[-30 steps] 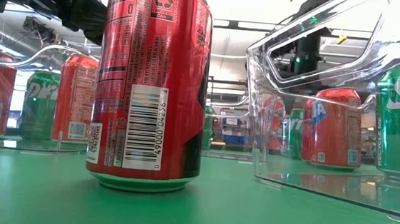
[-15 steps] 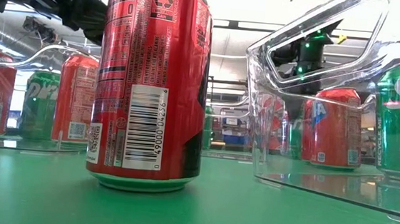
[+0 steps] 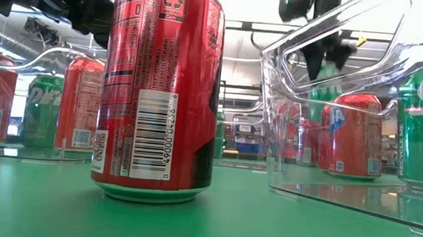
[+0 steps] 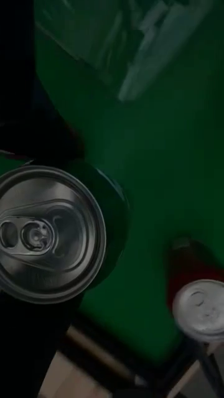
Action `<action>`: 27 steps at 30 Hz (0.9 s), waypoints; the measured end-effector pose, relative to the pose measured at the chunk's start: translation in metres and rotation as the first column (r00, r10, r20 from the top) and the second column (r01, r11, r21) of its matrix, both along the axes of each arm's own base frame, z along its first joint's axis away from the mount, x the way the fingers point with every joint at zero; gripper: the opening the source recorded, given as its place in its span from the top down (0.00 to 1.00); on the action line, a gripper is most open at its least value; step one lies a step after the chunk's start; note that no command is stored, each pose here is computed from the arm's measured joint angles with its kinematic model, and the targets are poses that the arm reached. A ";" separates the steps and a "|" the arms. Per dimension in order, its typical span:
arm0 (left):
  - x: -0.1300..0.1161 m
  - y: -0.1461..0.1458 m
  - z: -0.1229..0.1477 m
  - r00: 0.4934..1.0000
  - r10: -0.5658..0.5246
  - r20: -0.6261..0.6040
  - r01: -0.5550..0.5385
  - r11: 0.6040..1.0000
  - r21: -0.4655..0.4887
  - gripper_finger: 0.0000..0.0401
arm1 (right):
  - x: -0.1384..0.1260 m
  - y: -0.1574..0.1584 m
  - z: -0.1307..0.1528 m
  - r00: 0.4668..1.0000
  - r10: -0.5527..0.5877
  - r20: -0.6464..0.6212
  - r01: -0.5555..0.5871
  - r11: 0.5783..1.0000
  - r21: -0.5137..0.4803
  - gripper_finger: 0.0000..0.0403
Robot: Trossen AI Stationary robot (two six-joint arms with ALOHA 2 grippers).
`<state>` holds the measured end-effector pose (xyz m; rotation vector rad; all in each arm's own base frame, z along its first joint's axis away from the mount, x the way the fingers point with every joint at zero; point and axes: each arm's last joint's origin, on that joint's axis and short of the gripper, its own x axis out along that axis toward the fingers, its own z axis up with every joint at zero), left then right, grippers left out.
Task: Sort soda cans
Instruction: Put the top right green soda can into the bottom right transparent bin
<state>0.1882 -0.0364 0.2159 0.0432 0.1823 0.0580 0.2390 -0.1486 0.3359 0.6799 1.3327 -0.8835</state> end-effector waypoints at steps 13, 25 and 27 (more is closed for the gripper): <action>0.008 0.001 0.002 0.988 -0.143 0.054 0.143 0.990 -0.001 1.00 | 0.000 0.127 0.086 0.936 0.131 0.325 -0.135 0.991 -0.012 0.28; 0.009 0.007 0.002 0.991 -0.123 0.055 0.124 0.992 -0.003 1.00 | -0.024 0.251 0.087 0.918 0.160 0.364 -0.231 0.959 0.162 0.28; 0.009 0.007 0.002 0.991 -0.124 0.055 0.124 0.992 -0.003 1.00 | -0.027 0.269 0.083 0.930 0.127 0.345 -0.204 0.959 0.195 0.28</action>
